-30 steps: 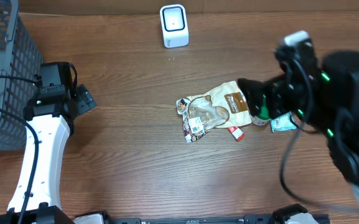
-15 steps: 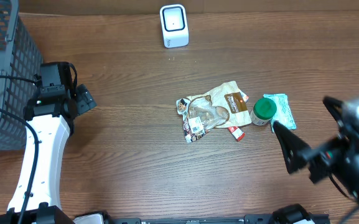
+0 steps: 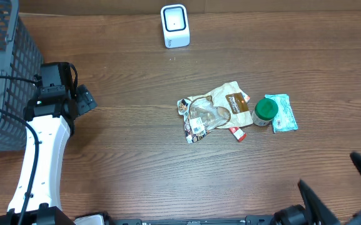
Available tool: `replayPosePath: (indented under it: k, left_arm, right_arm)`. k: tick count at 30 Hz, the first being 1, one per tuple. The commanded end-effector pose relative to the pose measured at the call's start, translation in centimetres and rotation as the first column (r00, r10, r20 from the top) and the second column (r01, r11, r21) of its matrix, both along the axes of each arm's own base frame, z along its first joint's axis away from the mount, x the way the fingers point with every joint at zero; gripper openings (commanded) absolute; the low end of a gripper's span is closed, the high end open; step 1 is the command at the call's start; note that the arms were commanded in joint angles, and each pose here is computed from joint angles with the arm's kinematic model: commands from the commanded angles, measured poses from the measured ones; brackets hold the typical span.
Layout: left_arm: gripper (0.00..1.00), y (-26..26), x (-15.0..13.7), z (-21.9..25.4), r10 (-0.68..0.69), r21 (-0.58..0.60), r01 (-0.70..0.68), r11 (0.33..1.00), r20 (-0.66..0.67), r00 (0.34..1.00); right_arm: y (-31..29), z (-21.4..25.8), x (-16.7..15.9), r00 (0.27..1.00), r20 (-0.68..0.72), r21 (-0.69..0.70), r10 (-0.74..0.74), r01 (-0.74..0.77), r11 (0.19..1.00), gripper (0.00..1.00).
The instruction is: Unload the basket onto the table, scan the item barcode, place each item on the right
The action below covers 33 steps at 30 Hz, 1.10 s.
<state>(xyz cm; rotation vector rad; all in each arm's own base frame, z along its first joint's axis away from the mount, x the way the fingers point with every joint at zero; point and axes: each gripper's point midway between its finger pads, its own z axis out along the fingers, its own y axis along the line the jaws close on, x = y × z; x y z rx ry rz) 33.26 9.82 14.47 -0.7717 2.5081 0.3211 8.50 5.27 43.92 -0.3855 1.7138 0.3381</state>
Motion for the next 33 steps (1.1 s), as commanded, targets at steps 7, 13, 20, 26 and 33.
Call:
replayPosePath:
  k: [7, 13, 20, 26, 33]
  left_arm:
    - [1.00, 0.4, 0.1, 0.7, 0.017, 0.014, -0.017, 1.000, 0.018, 1.000]
    - [1.00, 0.4, 0.1, 0.7, 0.017, 0.014, -0.017, 1.000, 0.018, 1.000]
    - [1.00, 0.4, 0.1, 0.7, 0.017, 0.014, -0.017, 1.000, 0.018, 1.000]
    - [1.00, 0.4, 0.1, 0.7, 0.017, 0.014, -0.017, 1.000, 0.018, 1.000]
    - [1.00, 0.4, 0.1, 0.7, 0.017, 0.014, -0.017, 1.000, 0.018, 1.000]
  right_arm:
    - [-0.6, -4.9, -0.5, 0.999, 0.019, 0.005, -0.043, 0.043, 0.999, 1.00]
    - [-0.3, -6.5, 1.2, 0.995, 0.083, 0.026, -0.060, 0.058, 0.998, 1.00]
    - [0.3, -6.7, 3.9, 0.971, 0.229, 0.073, -0.069, 0.053, 0.996, 1.00]
    - [1.1, -5.7, 5.4, 0.922, 0.383, 0.119, -0.063, 0.018, 0.993, 1.00]
    - [2.5, -5.5, 6.6, 0.845, 0.534, 0.140, -0.019, -0.066, 0.988, 1.00]
